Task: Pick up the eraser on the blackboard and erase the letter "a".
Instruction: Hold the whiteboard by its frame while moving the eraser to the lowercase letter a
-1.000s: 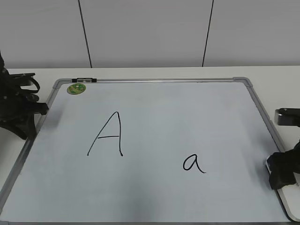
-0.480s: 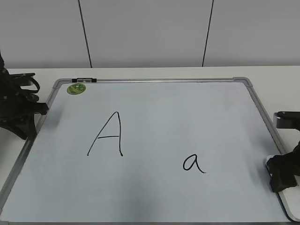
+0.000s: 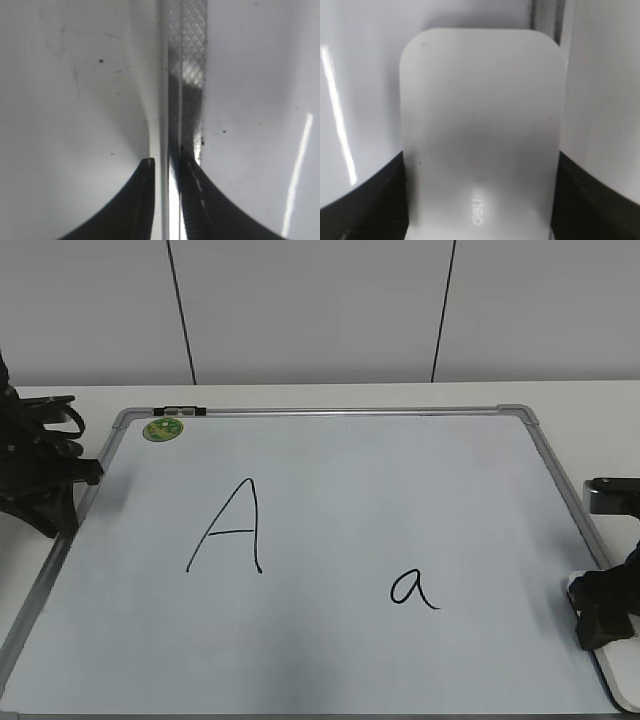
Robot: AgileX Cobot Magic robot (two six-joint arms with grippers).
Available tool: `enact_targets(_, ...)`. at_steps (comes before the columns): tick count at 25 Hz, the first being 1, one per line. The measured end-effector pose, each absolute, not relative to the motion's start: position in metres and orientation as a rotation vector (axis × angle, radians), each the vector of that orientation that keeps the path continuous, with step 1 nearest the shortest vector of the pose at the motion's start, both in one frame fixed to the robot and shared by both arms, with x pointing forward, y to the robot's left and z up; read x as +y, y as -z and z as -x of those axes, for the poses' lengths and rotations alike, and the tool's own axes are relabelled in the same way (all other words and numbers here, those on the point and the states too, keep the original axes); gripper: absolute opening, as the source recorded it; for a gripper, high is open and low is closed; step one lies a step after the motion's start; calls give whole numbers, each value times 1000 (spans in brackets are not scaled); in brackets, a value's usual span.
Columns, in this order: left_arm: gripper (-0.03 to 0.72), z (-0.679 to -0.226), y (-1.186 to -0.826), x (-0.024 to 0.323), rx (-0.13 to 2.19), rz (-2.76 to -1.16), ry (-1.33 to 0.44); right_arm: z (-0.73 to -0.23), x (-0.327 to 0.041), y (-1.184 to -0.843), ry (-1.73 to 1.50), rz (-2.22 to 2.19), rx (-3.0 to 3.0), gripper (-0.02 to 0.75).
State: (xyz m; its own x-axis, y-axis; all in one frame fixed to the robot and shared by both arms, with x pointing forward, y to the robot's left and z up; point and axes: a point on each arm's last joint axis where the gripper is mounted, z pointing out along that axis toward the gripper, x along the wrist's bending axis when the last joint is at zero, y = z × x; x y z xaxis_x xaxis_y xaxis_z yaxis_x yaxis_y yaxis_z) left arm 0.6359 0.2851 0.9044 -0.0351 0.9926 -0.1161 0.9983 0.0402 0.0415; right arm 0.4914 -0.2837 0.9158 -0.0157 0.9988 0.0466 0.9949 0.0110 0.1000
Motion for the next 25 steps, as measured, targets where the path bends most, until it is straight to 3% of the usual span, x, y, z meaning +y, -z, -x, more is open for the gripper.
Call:
enact_targets(6, 149, -636, -904, 285, 2181, -2100, 77, -493, -282, -919, -132, -2224, 2223, 540)
enact_targets(16, 153, -636, -904, 285, 2182, -2098, 78, -517, -274, -952, -124, -2201, 2277, 540)
enact_targets(25, 155, -636, -904, 285, 2182, -2094, 81, -550, -216, -959, -118, -1976, 2473, 540)
